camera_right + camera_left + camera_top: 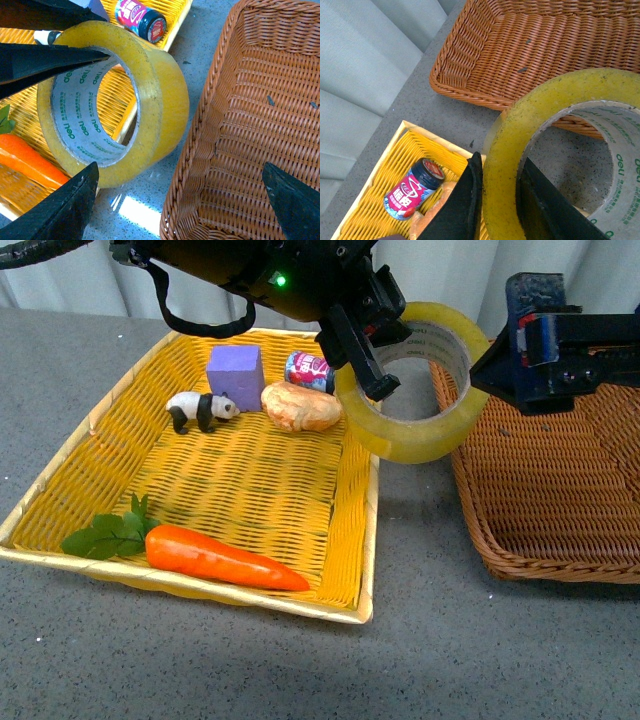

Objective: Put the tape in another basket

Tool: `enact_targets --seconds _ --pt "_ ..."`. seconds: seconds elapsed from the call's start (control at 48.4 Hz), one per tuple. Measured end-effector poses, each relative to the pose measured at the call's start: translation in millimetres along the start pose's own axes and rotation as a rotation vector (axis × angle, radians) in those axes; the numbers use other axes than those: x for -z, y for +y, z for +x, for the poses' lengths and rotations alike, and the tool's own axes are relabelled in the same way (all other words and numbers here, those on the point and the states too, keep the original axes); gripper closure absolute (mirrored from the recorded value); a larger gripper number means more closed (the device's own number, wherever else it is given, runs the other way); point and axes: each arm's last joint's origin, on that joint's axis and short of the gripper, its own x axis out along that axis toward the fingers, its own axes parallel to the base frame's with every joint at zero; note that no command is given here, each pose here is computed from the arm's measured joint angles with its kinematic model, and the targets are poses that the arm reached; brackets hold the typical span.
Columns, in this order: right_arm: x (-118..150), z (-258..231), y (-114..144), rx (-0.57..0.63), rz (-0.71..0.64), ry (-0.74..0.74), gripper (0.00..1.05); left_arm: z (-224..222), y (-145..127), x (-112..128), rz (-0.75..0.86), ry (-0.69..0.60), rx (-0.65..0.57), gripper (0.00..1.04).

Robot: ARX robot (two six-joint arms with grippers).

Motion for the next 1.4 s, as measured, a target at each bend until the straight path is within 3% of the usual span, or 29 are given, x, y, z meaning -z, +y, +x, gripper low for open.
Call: enact_targets --seconds 0.434,0.991,1.074,1.157,1.405 --pt "-6 42 13 -0.031 0.027 0.046 0.09 0 0 0 0.0 0.0 0.0 0.89" --pt "-4 53 3 0.052 0.09 0.051 0.09 0 0 0 0.0 0.0 0.0 0.89" --pt "-4 53 3 0.052 0.098 0.049 0.2 0 0 0 0.0 0.0 0.0 0.89" --pt "-4 53 4 0.049 0.105 0.047 0.38 0 0 0 0.001 0.0 0.001 0.89" --pt "-4 53 5 0.055 0.145 0.044 0.72 1 -2 -2 -0.001 0.001 0.0 0.89"
